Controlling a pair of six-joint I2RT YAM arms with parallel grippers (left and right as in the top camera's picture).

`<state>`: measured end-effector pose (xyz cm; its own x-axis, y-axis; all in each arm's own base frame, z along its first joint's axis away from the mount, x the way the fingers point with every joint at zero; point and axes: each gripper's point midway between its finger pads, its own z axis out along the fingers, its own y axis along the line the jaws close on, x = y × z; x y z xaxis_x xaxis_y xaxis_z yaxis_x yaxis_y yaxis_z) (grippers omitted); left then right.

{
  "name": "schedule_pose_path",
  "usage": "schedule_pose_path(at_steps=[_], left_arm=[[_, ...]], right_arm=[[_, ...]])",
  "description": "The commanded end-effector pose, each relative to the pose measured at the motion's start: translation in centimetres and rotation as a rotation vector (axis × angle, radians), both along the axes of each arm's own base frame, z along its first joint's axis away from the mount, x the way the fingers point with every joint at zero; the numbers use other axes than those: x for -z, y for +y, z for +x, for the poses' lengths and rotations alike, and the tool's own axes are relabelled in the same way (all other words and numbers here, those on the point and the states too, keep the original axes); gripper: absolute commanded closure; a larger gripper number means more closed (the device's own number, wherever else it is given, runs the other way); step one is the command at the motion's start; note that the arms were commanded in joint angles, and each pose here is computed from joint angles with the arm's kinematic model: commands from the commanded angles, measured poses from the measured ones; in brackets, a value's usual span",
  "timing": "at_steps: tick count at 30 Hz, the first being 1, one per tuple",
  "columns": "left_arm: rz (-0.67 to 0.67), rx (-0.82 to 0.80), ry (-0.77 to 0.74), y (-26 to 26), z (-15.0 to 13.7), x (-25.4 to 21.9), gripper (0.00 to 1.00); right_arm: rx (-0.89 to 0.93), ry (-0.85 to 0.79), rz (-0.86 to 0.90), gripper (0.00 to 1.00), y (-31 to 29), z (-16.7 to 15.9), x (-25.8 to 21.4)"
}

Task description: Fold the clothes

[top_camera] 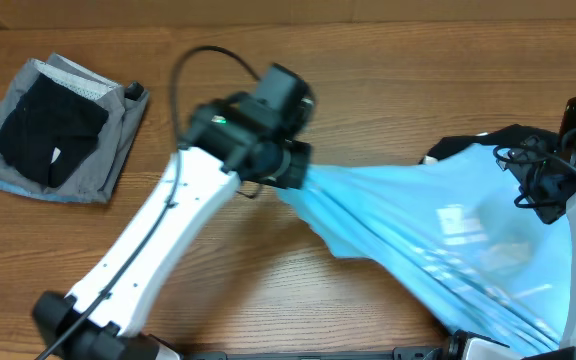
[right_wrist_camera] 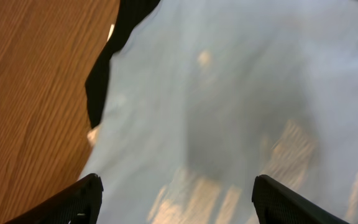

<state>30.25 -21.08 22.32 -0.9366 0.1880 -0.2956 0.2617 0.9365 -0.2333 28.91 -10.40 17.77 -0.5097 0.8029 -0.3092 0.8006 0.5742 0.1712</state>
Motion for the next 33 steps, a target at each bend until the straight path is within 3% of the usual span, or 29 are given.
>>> schedule_pose_path(at_steps=[1,14,16,19,22,26,33], left_arm=[[0.085,-0.139,-0.093,6.0,1.7,-2.2,0.96],[0.201,-0.415,-0.057,16.1,2.7,-2.2,0.96],[0.170,-0.446,-0.070,17.0,2.8,-2.9,0.96],[0.118,-0.427,-0.106,17.3,3.2,-4.2,0.96],[0.114,-0.433,-0.144,17.7,3.3,-5.6,0.96],[0.108,-0.429,-0.167,17.8,3.3,-6.7,0.96],[0.106,-0.428,-0.163,17.7,3.1,-6.7,0.96]], right_arm=[[-0.011,-0.001,-0.001,0.19,-0.4,1.0,0.3],[-0.006,0.122,0.003,0.20,-1.8,2.3,4.9],[0.016,0.121,0.005,0.26,-2.3,2.3,5.1],[0.056,0.120,0.021,0.47,-2.9,2.0,5.4],[0.081,0.115,0.024,0.58,-3.6,1.7,6.1],[0.097,0.108,0.080,0.81,-3.7,1.6,8.3],[0.051,0.165,0.268,0.95,-0.3,1.0,15.1]])
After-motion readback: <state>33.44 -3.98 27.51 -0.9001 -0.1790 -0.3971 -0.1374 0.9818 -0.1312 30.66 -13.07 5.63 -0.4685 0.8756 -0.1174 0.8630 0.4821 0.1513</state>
